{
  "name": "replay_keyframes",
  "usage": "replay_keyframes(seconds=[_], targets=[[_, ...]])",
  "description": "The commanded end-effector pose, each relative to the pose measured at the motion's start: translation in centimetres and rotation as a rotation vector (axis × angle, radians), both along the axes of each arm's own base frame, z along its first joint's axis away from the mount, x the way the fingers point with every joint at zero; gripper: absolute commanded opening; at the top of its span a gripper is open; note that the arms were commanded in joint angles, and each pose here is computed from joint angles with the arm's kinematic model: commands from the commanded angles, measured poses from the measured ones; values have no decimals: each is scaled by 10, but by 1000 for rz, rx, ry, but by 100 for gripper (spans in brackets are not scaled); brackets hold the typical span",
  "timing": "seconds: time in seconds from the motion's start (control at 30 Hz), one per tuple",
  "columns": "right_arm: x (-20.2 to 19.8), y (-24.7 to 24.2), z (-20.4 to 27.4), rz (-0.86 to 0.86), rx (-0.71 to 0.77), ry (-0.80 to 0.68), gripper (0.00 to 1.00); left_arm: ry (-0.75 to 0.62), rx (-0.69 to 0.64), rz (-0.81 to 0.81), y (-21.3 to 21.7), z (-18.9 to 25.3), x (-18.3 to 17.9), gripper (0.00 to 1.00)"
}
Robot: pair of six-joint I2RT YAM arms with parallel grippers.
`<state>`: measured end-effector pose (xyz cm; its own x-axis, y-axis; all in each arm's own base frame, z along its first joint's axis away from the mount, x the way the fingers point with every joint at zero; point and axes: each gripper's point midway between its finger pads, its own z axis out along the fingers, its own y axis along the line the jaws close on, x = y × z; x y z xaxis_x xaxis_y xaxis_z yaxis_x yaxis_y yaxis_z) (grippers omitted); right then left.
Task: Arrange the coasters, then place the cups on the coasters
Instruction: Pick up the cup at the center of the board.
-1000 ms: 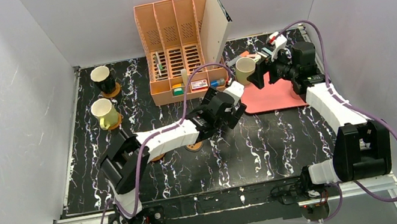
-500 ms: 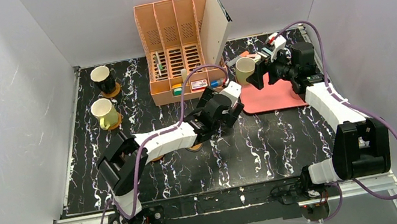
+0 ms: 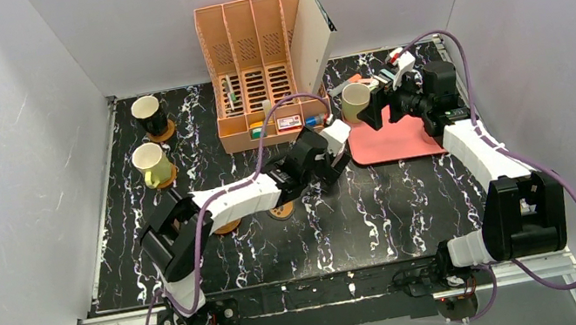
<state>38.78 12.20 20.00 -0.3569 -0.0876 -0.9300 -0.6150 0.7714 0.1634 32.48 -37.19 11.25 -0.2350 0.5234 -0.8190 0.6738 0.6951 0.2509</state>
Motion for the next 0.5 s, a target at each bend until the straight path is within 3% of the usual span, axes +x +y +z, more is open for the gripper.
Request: replay_keyframes(seconds=[0.0, 0.3, 0.47], targets=[[4, 2, 12, 14, 11, -48, 98, 26, -71, -76, 6, 19, 3, 80], [3, 2, 14, 17, 12, -51, 98, 104, -154, -157, 14, 19, 16, 58], [3, 2, 14, 19, 12, -53, 98, 117, -138, -172, 15, 12, 17, 48]])
